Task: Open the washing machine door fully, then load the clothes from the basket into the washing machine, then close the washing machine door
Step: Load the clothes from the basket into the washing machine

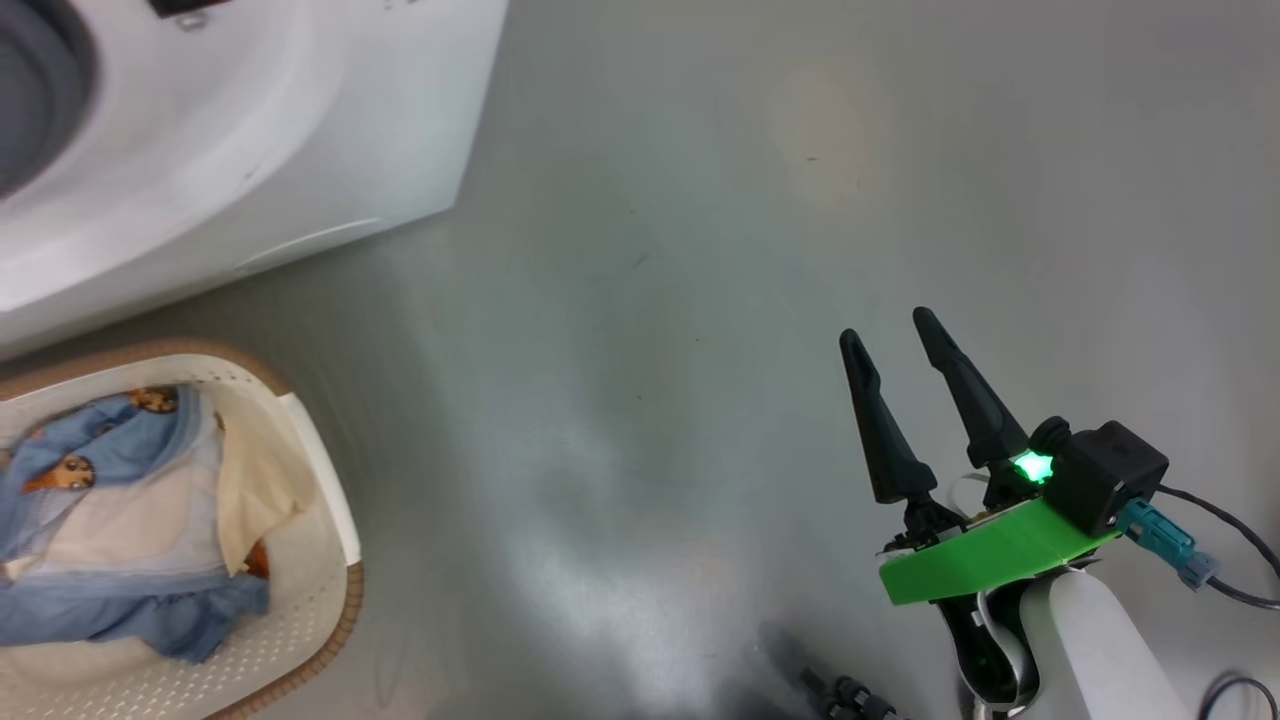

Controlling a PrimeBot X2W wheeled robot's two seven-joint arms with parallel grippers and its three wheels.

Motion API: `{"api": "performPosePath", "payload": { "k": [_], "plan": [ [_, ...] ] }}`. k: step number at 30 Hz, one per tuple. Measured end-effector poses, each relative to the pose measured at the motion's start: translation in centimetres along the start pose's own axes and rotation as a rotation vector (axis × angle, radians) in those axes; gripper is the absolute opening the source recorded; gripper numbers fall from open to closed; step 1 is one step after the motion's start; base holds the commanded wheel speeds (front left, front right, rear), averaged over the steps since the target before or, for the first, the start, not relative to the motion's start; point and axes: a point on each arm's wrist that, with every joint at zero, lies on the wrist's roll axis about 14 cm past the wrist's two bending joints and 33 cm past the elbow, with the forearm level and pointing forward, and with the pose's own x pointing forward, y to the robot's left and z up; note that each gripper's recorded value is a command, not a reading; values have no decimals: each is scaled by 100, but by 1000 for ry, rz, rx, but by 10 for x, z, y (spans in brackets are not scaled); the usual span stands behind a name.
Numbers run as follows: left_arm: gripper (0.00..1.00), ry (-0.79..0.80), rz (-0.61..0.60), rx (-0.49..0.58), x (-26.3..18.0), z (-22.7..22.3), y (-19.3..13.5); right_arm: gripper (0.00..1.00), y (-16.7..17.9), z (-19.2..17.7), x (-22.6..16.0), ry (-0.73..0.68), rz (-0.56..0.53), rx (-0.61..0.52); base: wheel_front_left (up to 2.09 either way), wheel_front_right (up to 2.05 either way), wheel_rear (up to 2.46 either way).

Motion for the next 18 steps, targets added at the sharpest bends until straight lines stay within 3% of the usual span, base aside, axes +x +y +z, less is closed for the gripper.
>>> {"api": "performPosePath", "payload": {
  "k": [18],
  "plan": [
    [100, -29, -23, -58, -44, 15, -16, 100, 31, 14, 31, -65, 101, -29, 0, 0, 0]
  ]
}}
